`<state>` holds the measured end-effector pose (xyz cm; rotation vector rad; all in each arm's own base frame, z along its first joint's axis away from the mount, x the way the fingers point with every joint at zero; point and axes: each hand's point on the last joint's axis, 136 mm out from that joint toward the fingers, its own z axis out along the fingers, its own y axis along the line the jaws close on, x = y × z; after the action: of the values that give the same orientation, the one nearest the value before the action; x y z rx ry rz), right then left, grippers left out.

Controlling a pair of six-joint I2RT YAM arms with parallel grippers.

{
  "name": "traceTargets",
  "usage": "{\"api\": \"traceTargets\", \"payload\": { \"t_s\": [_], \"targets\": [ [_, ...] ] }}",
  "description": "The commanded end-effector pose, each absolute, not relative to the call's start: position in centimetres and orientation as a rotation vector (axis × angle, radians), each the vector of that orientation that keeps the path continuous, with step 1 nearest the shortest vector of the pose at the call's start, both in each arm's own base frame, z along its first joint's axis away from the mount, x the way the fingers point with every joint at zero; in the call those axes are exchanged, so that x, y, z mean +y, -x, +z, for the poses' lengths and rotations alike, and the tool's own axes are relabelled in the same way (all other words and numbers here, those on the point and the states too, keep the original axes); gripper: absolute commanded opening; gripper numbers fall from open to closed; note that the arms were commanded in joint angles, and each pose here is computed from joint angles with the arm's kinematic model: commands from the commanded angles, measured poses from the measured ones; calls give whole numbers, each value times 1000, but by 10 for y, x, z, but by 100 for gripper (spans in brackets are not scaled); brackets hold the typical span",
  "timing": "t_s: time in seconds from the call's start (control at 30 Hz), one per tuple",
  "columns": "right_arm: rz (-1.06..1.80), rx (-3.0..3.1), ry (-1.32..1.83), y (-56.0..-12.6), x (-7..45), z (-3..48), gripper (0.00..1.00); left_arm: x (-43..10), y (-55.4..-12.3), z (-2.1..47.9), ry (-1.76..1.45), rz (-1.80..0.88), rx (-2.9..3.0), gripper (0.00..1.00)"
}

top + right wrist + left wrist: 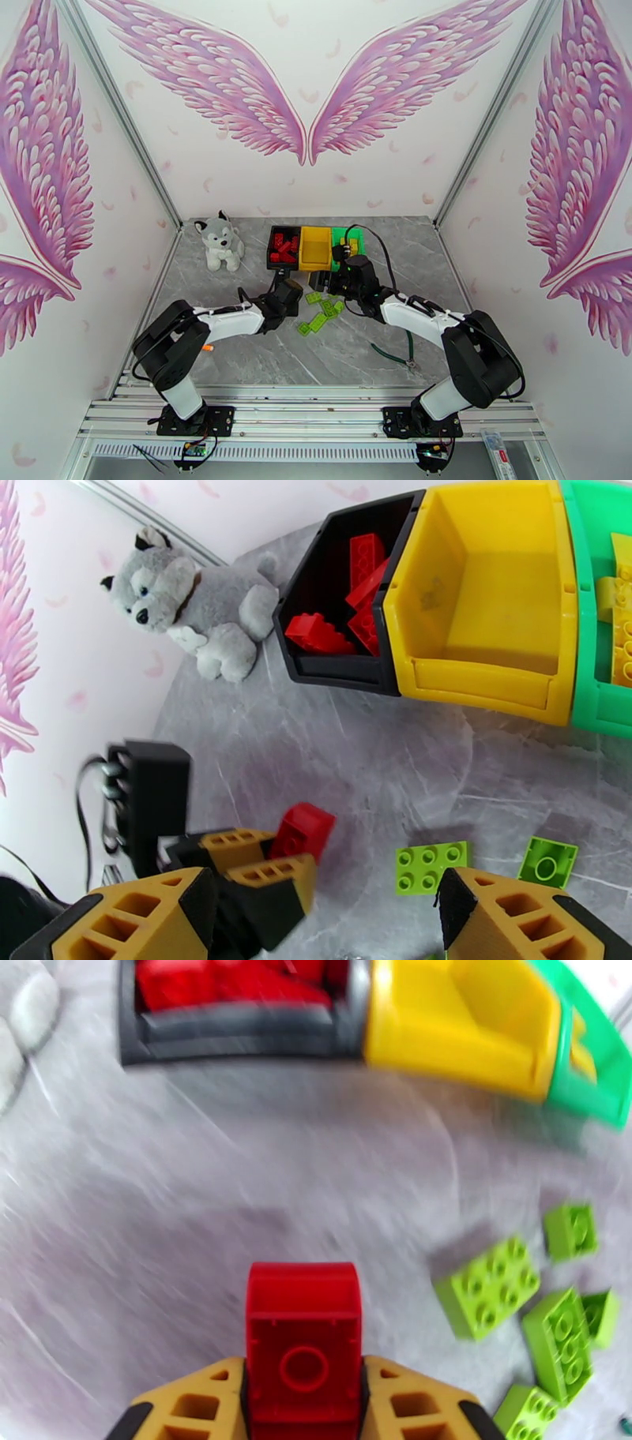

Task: Sort the legos into containers by color

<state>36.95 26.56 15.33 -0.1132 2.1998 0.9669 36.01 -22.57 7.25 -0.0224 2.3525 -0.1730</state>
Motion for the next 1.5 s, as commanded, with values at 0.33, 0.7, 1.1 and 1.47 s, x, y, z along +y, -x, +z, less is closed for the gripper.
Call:
{"api": "traceTargets", "payload": {
  "t_s": [0.33,0.7,1.1,1.47],
  "targets": [
    [1082,2211,121,-371,282,146,77,-214,-472,174,16,-256,2248,31],
    [1006,2196,118,-370,271,154,78,-224,-537,174,23,-286,2260,68],
    [980,2178,104,-369,264,157,81,-233,-454,208,-64,-273,2146,79],
    [906,2171,71,-364,257,161,78,-240,-336,142,-240,-250,2215,80]
  ]
}}
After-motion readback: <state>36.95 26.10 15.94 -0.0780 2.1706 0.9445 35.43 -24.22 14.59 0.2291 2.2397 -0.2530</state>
